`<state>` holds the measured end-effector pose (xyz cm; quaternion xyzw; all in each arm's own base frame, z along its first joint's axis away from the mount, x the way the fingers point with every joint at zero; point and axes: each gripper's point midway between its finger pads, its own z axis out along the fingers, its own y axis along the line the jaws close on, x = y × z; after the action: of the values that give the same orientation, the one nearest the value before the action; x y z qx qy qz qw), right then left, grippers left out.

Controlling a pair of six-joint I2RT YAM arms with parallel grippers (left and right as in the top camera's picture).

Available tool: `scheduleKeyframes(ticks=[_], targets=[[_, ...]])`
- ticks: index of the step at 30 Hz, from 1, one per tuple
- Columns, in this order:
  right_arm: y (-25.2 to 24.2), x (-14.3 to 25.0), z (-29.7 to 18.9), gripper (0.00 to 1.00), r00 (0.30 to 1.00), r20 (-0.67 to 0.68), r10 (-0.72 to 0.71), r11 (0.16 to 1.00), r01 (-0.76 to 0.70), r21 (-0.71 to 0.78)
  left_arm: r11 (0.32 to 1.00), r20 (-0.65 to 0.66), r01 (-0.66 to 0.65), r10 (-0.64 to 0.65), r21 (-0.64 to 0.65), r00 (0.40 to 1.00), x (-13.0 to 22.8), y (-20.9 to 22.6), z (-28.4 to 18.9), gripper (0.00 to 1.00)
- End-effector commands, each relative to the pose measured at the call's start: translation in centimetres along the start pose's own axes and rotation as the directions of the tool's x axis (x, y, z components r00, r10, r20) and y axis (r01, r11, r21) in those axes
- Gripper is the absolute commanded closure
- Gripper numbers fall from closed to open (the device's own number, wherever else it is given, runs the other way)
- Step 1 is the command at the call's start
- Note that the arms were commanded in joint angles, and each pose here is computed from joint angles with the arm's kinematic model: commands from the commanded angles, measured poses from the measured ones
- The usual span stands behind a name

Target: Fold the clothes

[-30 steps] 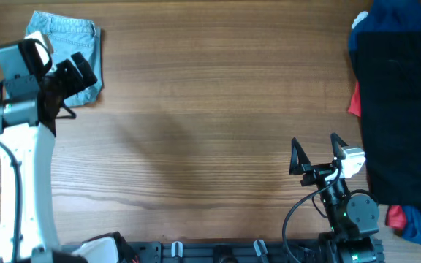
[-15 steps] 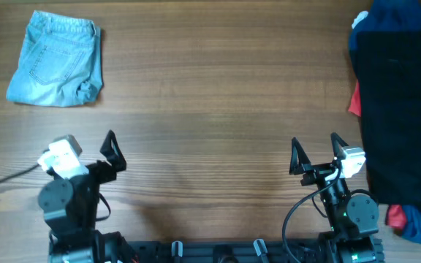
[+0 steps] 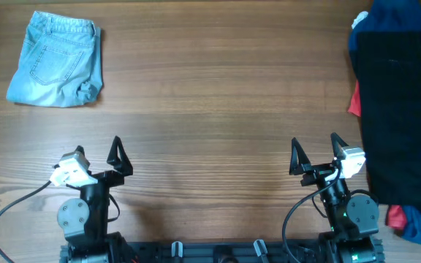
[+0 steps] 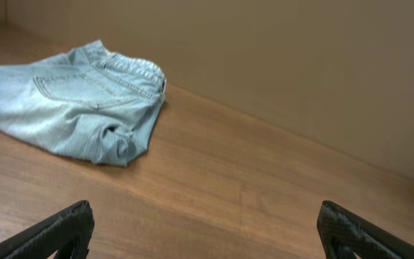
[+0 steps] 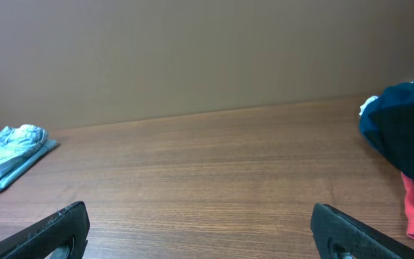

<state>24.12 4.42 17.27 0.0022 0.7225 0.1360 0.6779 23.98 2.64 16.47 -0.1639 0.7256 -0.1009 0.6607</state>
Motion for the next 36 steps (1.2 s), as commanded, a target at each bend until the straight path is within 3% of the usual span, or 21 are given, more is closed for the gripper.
scheduleKeyframes(ticks=[1,36], targets=[[0.34,0.01,-0.03,0.00,1.000,0.003,-0.015,1.000,0.015,-0.019,0.999,0.029,0.003,-0.003,0.032,1.000,0.26,-0.23,0.34,0.00],[0.34,0.01,-0.03,0.01,1.000,0.003,-0.016,1.000,0.016,-0.019,0.999,0.037,-0.003,0.002,0.037,0.999,0.47,-0.20,0.50,0.00]])
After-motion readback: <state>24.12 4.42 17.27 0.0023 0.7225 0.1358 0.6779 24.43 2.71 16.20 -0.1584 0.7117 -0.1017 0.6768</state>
